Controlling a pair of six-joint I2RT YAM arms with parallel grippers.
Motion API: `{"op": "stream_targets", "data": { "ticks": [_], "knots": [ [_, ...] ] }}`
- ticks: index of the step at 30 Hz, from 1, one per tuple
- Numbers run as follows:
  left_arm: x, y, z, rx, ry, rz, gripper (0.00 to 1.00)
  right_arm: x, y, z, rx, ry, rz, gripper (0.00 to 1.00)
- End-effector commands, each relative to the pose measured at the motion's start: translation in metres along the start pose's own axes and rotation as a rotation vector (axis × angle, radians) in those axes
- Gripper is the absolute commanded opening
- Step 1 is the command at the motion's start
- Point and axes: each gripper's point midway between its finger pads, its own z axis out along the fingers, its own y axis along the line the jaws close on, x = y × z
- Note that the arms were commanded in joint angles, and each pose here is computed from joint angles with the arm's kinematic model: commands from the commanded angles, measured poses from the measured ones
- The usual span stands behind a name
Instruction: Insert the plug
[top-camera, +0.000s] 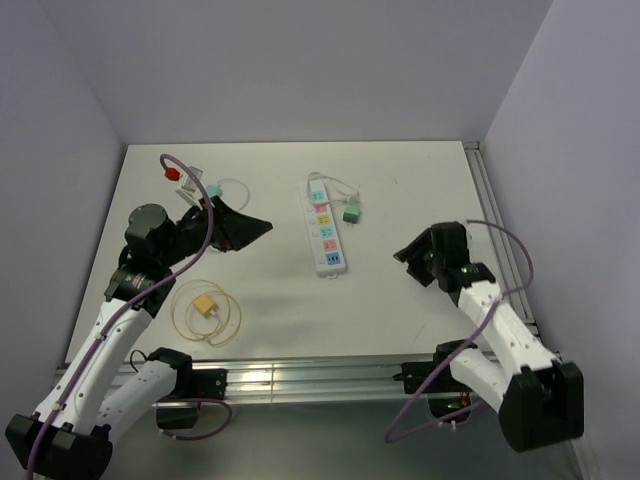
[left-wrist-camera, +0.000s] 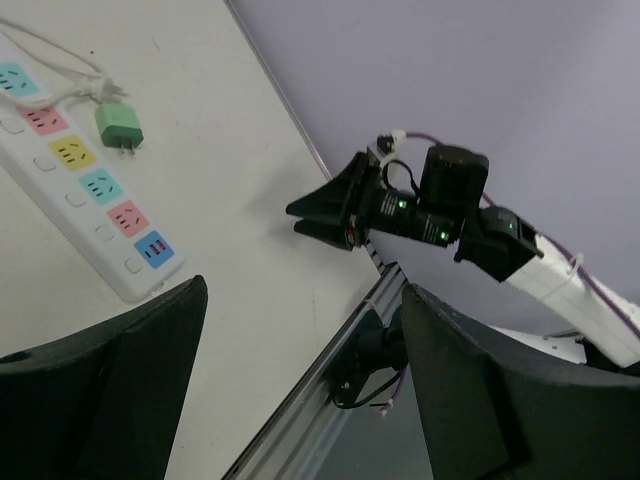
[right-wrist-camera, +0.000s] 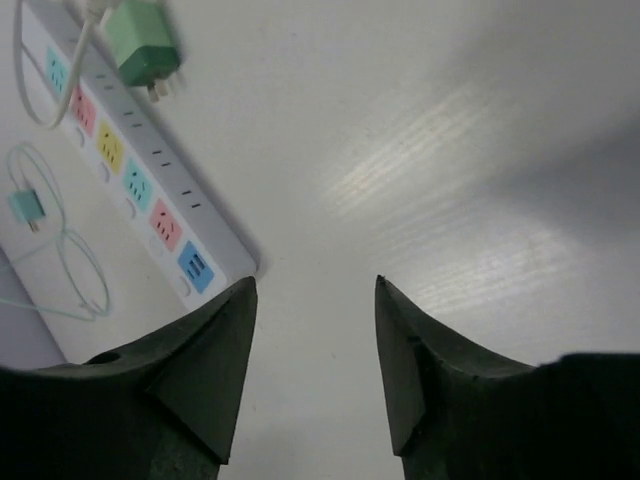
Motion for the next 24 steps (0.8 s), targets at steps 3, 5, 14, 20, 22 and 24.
{"op": "stream_targets", "data": {
  "ticks": [3,5,14,20,22,24],
  "knots": [
    [-0.007,-0.004,0.000,-0.013,-0.012,0.026,0.84,-0.026,0.080,0.029,-0.095,0.021,-0.287,0.69],
    [-0.008,-0.005,-0.001,-0.011,-0.015,0.025,0.84,-0.030,0.100,0.049,-0.071,0.040,-0.341,0.74],
    [-0.003,-0.007,-0.006,-0.015,-0.019,0.020,0.84,-0.021,0.164,0.128,0.045,0.106,-0.547,0.88],
    [-0.003,-0.009,-0.007,-0.016,-0.011,0.031,0.84,-0.024,0.169,0.161,0.189,0.096,-0.609,0.84],
    [-0.004,-0.011,-0.007,-0.010,-0.012,0.033,0.84,-0.030,0.167,0.166,0.247,0.066,-0.636,0.81],
    [-0.002,-0.011,-0.007,-0.004,-0.010,0.031,0.84,-0.027,0.165,0.168,0.275,0.057,-0.654,0.80]
  ]
}}
